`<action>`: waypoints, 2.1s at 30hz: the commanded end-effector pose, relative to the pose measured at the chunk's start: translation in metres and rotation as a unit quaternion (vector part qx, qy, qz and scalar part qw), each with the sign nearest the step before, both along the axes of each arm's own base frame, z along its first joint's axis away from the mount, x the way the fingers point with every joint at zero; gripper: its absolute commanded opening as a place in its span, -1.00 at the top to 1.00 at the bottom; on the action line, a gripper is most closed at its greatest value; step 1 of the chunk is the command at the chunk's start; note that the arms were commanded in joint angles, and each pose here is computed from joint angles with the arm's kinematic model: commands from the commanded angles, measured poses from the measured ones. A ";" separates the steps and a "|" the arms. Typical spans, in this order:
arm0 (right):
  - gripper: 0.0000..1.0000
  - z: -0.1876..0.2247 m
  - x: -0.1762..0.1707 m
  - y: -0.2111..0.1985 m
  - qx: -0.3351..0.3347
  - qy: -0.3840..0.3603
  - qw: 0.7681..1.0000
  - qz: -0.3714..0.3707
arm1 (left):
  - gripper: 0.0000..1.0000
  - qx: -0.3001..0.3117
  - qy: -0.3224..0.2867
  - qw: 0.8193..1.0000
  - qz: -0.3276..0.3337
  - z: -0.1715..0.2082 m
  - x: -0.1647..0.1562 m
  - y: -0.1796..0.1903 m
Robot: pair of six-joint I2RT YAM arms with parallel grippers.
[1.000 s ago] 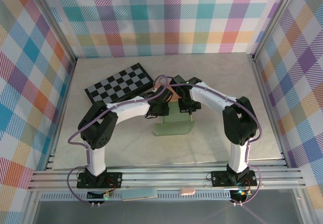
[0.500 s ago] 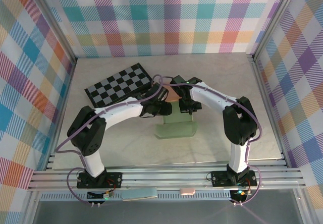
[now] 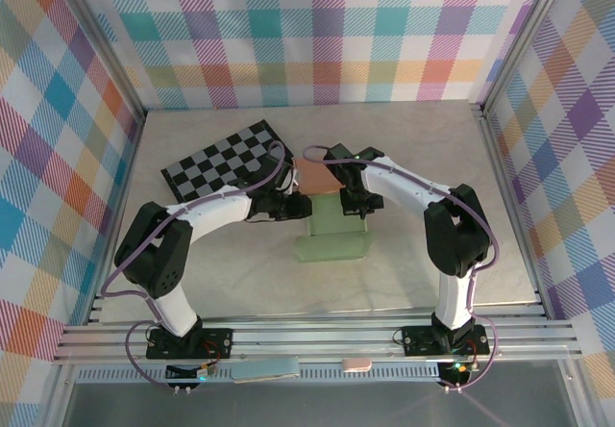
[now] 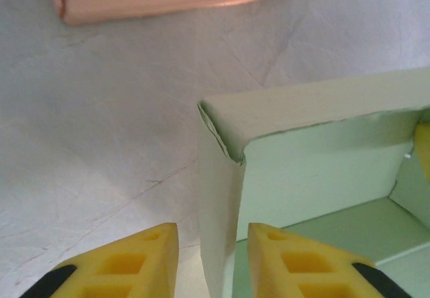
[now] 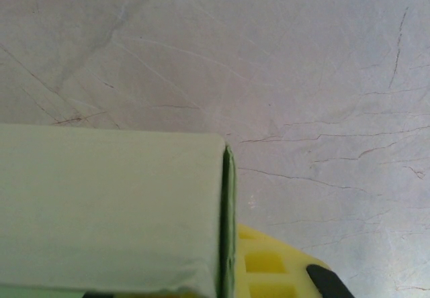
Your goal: Fold the paper box
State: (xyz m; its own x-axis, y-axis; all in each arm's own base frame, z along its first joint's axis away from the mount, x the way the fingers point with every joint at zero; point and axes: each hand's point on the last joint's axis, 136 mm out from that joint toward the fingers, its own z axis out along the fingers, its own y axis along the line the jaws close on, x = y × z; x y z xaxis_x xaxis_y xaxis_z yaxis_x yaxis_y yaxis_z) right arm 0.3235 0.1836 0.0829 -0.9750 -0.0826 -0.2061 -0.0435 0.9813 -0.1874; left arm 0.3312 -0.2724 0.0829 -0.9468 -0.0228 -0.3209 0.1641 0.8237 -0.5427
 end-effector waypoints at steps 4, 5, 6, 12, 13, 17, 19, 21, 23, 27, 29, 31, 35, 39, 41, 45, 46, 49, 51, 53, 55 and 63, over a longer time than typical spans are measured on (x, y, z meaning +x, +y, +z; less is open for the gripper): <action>1.00 0.000 -0.001 -0.002 0.002 0.007 1.000 0.001 | 0.49 -0.059 -0.001 0.998 -0.025 0.008 0.008 -0.014; 1.00 0.000 -0.001 -0.001 0.003 0.007 1.000 0.001 | 0.52 -0.056 -0.001 0.998 -0.023 0.007 0.008 -0.013; 1.00 0.000 0.000 -0.001 0.003 0.006 1.000 0.001 | 0.55 -0.054 -0.001 0.998 -0.022 0.005 0.008 -0.012; 1.00 0.000 -0.001 -0.001 0.003 0.007 1.000 0.001 | 0.66 -0.042 0.008 0.999 -0.026 -0.007 0.010 -0.012; 1.00 0.000 -0.001 -0.001 0.003 0.007 1.000 0.002 | 0.71 -0.039 0.007 0.999 -0.025 -0.008 0.010 -0.012; 1.00 0.001 0.000 -0.001 0.003 0.005 1.000 0.003 | 0.94 -0.015 0.001 1.000 -0.014 -0.012 0.012 -0.006; 1.00 0.002 0.000 -0.001 0.002 0.005 1.000 0.003 | 1.00 0.008 0.000 1.000 -0.007 -0.014 0.012 -0.004; 1.00 0.002 0.001 -0.001 0.003 0.004 1.000 0.002 | 1.00 0.034 -0.005 0.999 -0.004 -0.015 0.011 -0.005; 1.00 0.002 0.001 -0.001 0.003 0.002 1.000 0.002 | 1.00 0.070 0.000 0.998 0.001 -0.021 0.005 -0.004; 1.00 0.001 0.000 -0.002 -0.002 0.004 1.000 0.001 | 1.00 0.138 0.003 0.989 0.049 -0.030 0.000 0.005; 1.00 0.002 0.000 -0.002 -0.003 0.002 1.000 0.001 | 1.00 0.169 -0.001 0.984 0.064 -0.032 -0.004 0.008; 1.00 0.002 0.001 -0.003 -0.004 0.003 1.000 0.001 | 1.00 0.197 -0.004 0.977 0.079 -0.034 -0.006 0.012; 1.00 0.001 0.000 -0.003 -0.004 0.004 1.000 0.000 | 1.00 0.216 -0.011 0.972 0.095 -0.036 -0.005 0.014; 1.00 0.001 0.000 -0.003 -0.004 0.003 1.000 0.002 | 0.74 0.176 -0.022 0.981 0.075 -0.024 -0.002 -0.002; 1.00 0.001 0.000 -0.003 -0.004 0.003 1.000 0.003 | 0.32 0.136 -0.033 0.989 0.049 -0.010 -0.002 -0.016; 1.00 0.001 0.001 -0.002 -0.002 0.003 1.000 0.004 | 0.16 0.041 -0.037 0.998 -0.011 0.017 -0.008 -0.042; 1.00 0.000 0.001 -0.002 -0.002 0.003 1.000 0.005 | 0.12 0.020 -0.034 0.999 -0.031 0.020 -0.012 -0.047; 1.00 0.000 0.002 -0.001 -0.001 0.004 1.000 0.006 | -0.05 -0.009 -0.005 0.998 -0.062 0.016 -0.025 -0.048; 1.00 -0.001 0.001 -0.001 -0.002 0.005 1.000 0.006 | -0.04 -0.007 0.003 0.998 -0.069 0.010 -0.031 -0.042; 1.00 0.000 0.002 -0.001 -0.001 0.005 1.000 0.006 | 0.01 0.001 0.010 0.998 -0.066 0.003 -0.035 -0.032; 1.00 -0.001 0.002 -0.001 -0.002 0.006 1.000 0.006 | 0.07 0.005 0.017 0.998 -0.059 -0.004 -0.040 -0.021; 1.00 0.000 0.002 -0.001 -0.003 0.006 1.000 0.005 | 0.37 -0.029 0.025 0.998 -0.059 -0.016 -0.045 -0.017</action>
State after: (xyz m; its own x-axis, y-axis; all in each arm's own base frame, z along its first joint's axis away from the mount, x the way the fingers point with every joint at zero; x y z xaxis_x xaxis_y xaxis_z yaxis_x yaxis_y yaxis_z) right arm 0.3244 0.1805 0.0830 -0.9753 -0.0878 -0.2027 -0.0479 0.9798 -0.1941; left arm 0.2814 -0.2816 0.0524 -0.9697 0.0708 -0.2336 0.1922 0.8116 -0.5517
